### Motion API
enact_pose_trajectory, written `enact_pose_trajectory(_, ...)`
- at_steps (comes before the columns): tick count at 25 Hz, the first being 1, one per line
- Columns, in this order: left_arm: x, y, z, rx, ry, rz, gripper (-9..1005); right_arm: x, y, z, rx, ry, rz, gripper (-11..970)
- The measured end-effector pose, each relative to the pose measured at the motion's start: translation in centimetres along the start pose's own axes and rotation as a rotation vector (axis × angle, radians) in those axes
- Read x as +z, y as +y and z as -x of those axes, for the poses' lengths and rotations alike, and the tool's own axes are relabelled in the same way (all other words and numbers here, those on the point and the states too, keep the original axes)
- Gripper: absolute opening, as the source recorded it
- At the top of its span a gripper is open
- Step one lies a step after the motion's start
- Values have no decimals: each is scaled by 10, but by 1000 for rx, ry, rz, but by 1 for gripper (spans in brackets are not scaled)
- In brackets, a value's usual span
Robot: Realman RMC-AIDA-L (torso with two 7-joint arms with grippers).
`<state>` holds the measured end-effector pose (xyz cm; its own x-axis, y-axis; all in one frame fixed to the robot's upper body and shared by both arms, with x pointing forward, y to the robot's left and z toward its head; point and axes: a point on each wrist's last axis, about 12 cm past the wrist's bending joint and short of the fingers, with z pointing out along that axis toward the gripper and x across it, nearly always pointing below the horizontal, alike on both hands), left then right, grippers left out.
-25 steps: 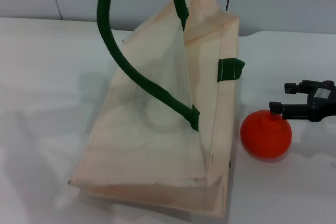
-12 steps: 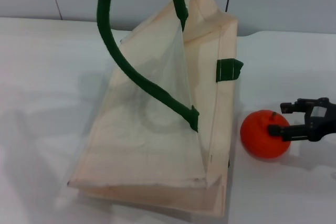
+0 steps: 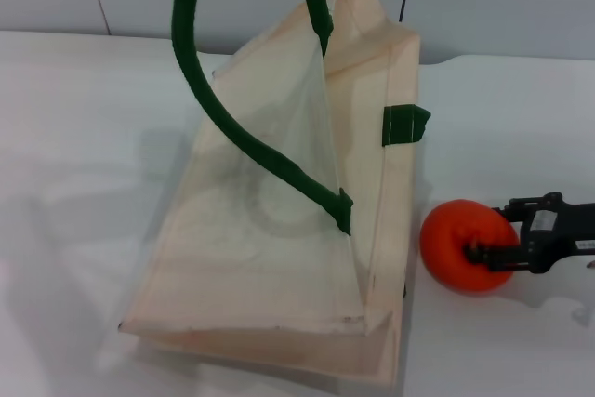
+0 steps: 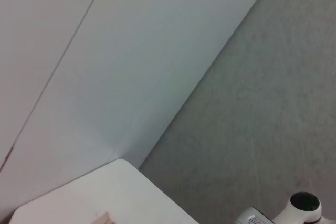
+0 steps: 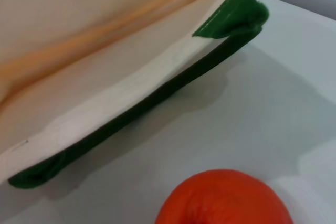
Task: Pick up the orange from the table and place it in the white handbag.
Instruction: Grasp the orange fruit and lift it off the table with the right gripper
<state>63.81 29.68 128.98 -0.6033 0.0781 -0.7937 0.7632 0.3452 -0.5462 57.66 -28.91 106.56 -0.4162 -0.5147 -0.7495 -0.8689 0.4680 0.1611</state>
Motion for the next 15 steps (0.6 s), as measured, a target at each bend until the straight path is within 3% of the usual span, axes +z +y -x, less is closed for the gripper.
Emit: enact_pose_trajectory(15,-1,1,-1,-1,-8,1,128,-2,0,3,-34,-16,9,596)
